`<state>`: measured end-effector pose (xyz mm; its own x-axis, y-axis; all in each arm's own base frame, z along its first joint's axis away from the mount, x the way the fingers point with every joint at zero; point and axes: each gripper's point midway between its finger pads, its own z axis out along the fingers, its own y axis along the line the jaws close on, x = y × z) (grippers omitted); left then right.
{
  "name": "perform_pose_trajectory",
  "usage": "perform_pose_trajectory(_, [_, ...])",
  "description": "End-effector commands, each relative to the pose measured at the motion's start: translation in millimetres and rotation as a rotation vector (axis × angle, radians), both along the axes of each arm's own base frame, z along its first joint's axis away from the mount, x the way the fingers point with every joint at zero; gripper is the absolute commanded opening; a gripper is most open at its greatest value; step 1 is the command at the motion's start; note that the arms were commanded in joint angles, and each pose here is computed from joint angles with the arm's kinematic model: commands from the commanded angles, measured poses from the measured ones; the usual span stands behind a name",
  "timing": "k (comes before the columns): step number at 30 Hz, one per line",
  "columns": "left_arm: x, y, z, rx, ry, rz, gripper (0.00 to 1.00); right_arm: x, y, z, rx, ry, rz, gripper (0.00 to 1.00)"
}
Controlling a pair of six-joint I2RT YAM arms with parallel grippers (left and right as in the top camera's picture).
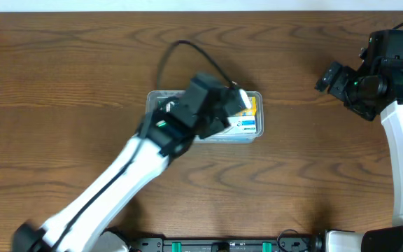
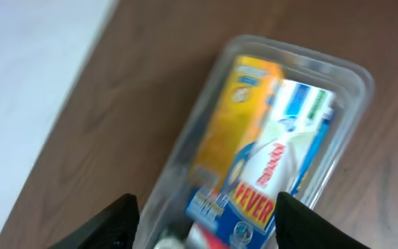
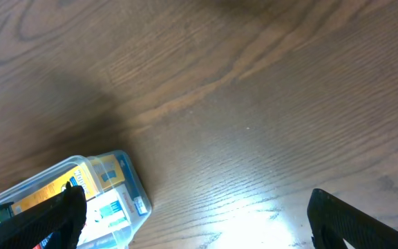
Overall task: Pack container
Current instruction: 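Carry the white box into the container and lower it, then release the white box and withdraw the left gripper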
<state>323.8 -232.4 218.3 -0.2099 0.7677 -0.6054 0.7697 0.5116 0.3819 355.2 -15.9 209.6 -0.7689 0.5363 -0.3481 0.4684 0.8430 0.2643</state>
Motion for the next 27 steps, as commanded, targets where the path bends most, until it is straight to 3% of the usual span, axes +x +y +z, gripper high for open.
perform_pose_trajectory(1, [3, 46, 39, -0.148, -0.009, 0.272, 0.65, 1, -3, 2, 0.005, -0.006, -0.016, 0.99])
perform_pose_trajectory(7, [-22, 134, 57, -0.285, 0.072, 0.624, 0.70, 1, -3, 3, 0.005, -0.007, -0.017, 0.99])
perform_pose_trajectory(11, [-43, 185, 50, -0.290, 0.126, 0.813, 0.71, 1, -3, 3, 0.005, -0.007, -0.017, 0.99])
perform_pose_trajectory(21, [-57, 228, 29, -0.230, 0.210, 0.987, 0.80, 1, -3, 2, 0.005, -0.006, -0.017, 0.99])
perform_pose_trajectory(24, [-60, 248, 24, -0.153, 0.197, 1.067, 0.98, 1, -3, 3, 0.005, -0.006, -0.016, 0.99])
perform_pose_trajectory(27, [-62, 255, 19, -0.129, 0.214, 1.096, 0.98, 1, -3, 3, 0.005, -0.007, -0.017, 0.99])
